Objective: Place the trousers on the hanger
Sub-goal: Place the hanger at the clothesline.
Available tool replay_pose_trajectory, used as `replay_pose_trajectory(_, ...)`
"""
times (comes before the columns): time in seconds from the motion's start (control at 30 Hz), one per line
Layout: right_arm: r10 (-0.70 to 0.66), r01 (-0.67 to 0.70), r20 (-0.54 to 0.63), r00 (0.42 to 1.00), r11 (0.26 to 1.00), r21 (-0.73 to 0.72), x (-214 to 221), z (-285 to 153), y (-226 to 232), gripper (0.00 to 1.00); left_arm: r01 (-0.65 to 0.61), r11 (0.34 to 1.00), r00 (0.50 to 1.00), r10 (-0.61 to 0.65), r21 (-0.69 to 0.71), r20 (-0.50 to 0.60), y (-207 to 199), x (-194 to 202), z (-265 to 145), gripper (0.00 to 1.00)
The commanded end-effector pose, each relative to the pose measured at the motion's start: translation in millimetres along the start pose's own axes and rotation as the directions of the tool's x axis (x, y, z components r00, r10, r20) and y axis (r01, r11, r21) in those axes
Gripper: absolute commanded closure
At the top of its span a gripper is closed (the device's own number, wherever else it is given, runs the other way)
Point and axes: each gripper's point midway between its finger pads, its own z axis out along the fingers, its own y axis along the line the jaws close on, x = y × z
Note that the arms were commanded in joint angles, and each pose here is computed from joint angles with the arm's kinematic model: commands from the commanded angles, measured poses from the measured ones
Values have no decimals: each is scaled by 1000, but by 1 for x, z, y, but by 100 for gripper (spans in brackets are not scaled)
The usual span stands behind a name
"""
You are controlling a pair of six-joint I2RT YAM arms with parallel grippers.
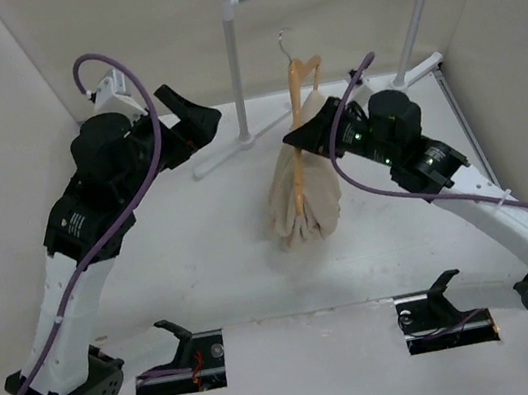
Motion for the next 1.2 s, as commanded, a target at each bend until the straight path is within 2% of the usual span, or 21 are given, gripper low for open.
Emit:
replay_pose_trajectory(0.0, -34, 80, 229, 973, 978, -192, -88, -28, 67, 90, 9, 1000, 999, -9, -18, 35, 20, -4, -9, 0)
replay_pose_trajectory(0.23, -32, 80, 350, 936, 989, -123, -177, -23, 40, 91, 43, 989, 993, -58, -139, -106, 86, 74, 2, 0)
replay_pose_trajectory(0.43, -51, 76, 384, 922, 996, -50, -232, -14, 13, 91, 75, 975, 978, -112, -209, -173, 126, 130, -3, 0)
replay_pose_trajectory(0.8, -57, 39, 393, 918, 998, 53, -284, -9, -48, 93, 106, 964, 975, -149, -245, -166, 140, 138, 3, 0)
replay_pose_trajectory(1.17, -37, 1, 366, 930, 995, 99, -307, -1, -91, 93, 120, 955, 973, -167, -270, -158, 143, 134, 9, 0)
